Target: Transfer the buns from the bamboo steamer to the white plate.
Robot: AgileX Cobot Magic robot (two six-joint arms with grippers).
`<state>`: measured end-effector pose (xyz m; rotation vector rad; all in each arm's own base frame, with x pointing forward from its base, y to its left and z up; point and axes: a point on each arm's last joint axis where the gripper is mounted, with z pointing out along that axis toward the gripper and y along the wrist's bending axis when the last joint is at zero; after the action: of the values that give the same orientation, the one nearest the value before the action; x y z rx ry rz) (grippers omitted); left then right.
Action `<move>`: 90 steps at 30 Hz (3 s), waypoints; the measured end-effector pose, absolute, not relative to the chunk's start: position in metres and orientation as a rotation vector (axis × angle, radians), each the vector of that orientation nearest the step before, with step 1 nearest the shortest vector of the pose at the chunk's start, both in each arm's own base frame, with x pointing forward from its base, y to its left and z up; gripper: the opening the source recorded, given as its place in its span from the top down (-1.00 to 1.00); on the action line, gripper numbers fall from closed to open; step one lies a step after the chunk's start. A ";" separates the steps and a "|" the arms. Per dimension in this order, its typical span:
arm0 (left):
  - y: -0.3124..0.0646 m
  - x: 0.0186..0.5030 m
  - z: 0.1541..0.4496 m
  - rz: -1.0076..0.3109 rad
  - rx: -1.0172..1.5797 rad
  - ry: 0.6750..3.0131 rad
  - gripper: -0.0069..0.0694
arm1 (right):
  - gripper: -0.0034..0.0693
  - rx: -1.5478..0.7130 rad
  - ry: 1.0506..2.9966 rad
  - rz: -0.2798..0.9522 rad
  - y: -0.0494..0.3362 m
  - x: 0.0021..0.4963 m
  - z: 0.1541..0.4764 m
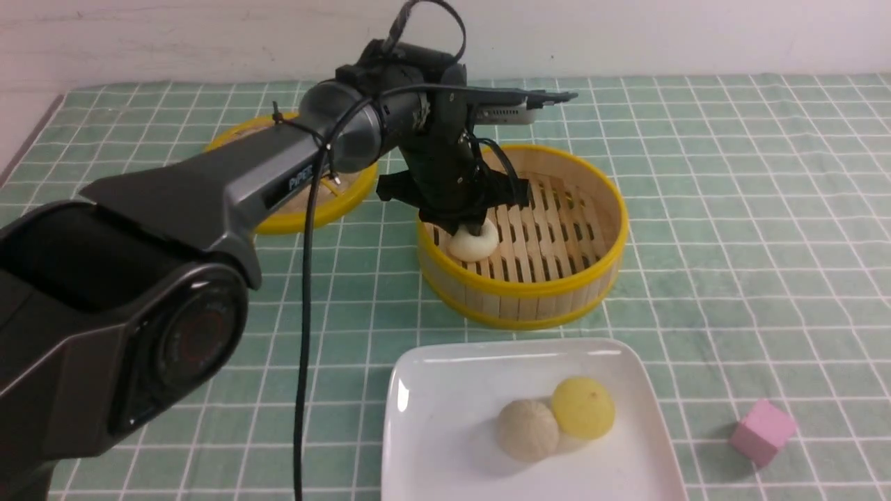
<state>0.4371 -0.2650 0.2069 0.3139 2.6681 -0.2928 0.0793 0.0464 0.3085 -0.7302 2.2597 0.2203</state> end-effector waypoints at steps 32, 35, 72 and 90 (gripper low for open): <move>-0.245 0.243 0.231 -0.318 0.553 2.707 0.74 | 0.85 -0.714 2.244 0.262 0.049 0.080 0.310; -0.242 0.243 0.223 -0.308 0.502 2.699 0.73 | 0.84 -0.715 2.250 0.266 0.049 0.079 0.309; -0.221 0.237 0.270 -0.230 0.546 2.504 0.82 | 0.95 -0.395 1.677 0.481 0.034 0.052 0.285; -0.214 0.233 0.266 -0.152 0.547 2.581 0.79 | 0.92 -0.371 1.619 0.488 0.034 0.054 0.289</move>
<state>0.2330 -0.2142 0.2657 0.5471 2.5815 -0.1515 0.0535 0.0338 0.2887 -0.3715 1.6195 0.4876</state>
